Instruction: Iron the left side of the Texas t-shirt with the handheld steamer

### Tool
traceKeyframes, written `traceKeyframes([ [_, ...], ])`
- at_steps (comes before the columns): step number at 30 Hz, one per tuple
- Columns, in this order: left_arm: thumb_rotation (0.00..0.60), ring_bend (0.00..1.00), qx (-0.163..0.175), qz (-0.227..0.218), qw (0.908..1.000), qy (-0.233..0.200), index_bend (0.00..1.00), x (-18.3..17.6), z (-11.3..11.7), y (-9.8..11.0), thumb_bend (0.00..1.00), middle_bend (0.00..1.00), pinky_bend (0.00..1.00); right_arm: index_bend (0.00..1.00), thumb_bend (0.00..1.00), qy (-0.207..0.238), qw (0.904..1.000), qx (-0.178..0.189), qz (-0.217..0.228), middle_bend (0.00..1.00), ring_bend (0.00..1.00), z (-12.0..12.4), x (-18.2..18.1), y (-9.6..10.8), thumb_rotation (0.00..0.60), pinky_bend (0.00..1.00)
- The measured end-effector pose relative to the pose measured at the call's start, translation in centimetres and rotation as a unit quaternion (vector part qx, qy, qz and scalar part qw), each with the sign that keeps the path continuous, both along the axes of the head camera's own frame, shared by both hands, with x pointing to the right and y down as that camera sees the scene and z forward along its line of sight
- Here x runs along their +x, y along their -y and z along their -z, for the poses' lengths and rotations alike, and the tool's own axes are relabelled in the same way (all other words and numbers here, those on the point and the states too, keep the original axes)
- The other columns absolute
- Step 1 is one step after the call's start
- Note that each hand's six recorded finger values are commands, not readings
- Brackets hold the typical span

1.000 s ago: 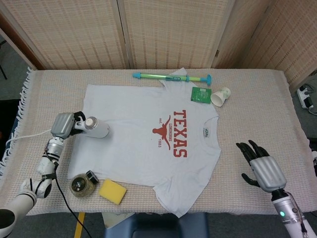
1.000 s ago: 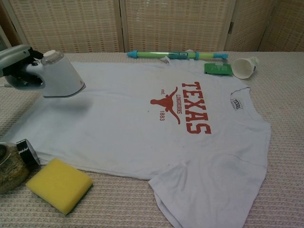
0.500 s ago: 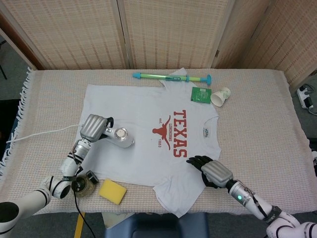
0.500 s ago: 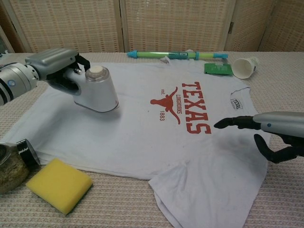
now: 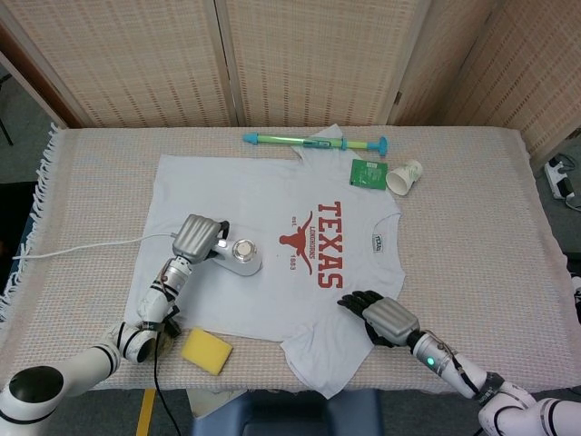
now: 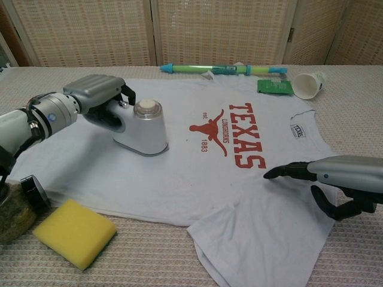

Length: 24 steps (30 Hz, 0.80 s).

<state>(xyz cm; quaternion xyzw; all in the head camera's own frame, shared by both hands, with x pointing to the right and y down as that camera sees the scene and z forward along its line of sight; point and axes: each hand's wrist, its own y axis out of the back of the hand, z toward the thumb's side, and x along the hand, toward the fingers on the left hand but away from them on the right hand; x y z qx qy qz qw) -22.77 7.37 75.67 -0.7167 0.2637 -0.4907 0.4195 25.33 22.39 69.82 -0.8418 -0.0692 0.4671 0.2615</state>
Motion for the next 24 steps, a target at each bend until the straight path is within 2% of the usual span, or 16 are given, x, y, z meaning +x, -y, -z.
traceKeyframes([
  [8, 0.6, 0.85, -0.001, 0.029, 0.9989, 0.037, 0.9, -3.0, -1.1, 0.8, 0.58, 1.0, 0.81, 0.0, 1.0, -0.008, 1.0, -0.002, 0.003, 0.04, 0.0, -0.2, 0.0, -0.1, 0.588, 0.08],
  [16, 0.6, 0.84, 0.004, 0.105, 0.9908, 0.085, 0.9, -10.2, -1.2, 2.5, 0.57, 1.0, 0.81, 0.0, 1.0, -0.012, 0.9999, -0.001, 0.012, 0.04, 0.0, -0.3, -0.2, -0.3, 0.587, 0.08],
  [21, 0.6, 0.84, -0.001, 0.18, 0.9803, 0.081, 0.9, -14.9, -0.3, 3.6, 0.57, 1.0, 0.81, 0.0, 1.0, -0.012, 0.9998, -0.002, 0.012, 0.05, 0.0, -0.3, -0.2, -0.4, 0.588, 0.08],
  [24, 0.6, 0.84, 0.004, 0.191, 0.9795, 0.064, 0.9, -14.9, 0.2, 3.8, 0.57, 1.0, 0.81, 0.0, 1.0, -0.012, 0.9999, -0.002, 0.013, 0.05, 0.0, -0.4, -0.1, -0.4, 0.587, 0.08],
])
